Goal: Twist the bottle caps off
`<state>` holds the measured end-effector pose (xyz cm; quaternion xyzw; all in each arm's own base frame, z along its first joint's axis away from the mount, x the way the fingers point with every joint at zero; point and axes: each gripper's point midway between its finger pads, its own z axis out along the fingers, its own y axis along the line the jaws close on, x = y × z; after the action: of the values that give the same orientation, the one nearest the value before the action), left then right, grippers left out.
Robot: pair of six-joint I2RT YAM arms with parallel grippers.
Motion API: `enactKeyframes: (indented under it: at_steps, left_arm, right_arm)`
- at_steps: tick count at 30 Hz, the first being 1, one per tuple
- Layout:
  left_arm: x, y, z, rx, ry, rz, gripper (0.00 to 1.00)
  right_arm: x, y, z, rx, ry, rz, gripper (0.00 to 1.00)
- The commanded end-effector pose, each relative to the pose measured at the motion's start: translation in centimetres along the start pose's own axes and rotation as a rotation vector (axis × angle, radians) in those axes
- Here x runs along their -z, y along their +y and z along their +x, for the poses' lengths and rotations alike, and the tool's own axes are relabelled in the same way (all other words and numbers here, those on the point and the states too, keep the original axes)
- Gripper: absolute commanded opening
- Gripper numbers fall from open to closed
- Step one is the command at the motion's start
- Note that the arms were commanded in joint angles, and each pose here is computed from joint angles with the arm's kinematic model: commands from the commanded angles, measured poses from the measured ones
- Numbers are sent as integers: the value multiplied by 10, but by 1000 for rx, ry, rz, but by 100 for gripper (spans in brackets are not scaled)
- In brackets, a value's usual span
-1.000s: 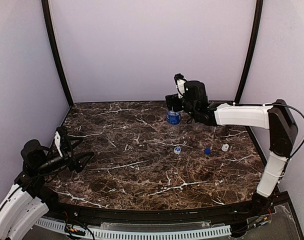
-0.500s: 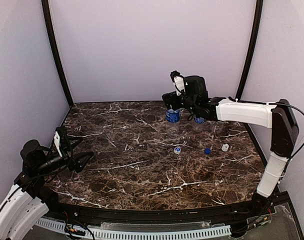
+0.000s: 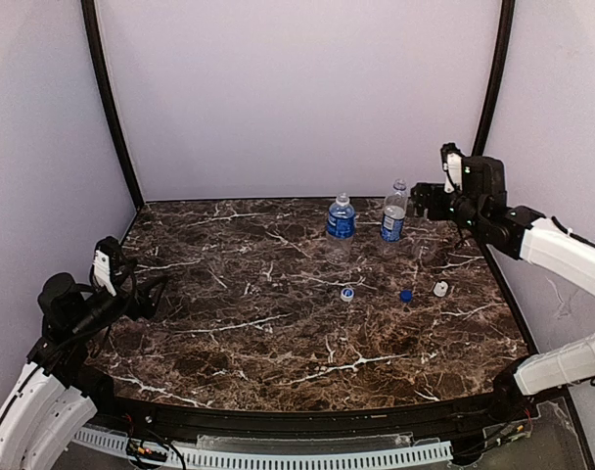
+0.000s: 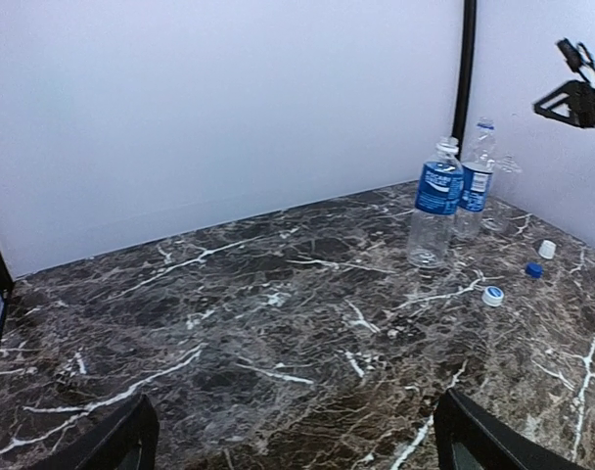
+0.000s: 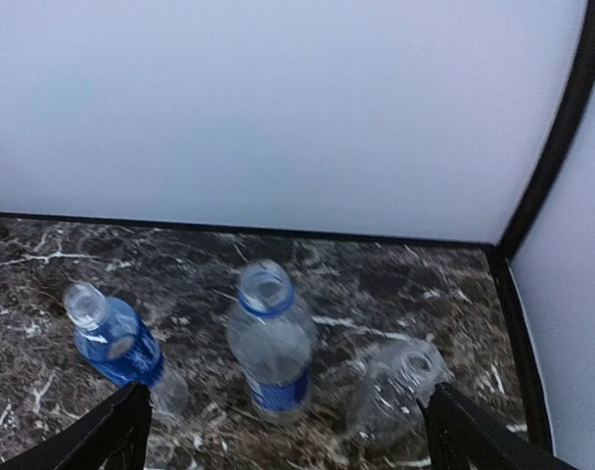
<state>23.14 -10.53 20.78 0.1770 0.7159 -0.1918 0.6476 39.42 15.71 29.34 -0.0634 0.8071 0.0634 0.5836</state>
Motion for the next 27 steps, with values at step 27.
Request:
enactKeyframes:
  at_steps: [27]
  left_arm:
    - [33, 109, 32, 56, 117, -443, 99]
  right_arm:
    - [103, -148, 192, -391, 86, 444, 97]
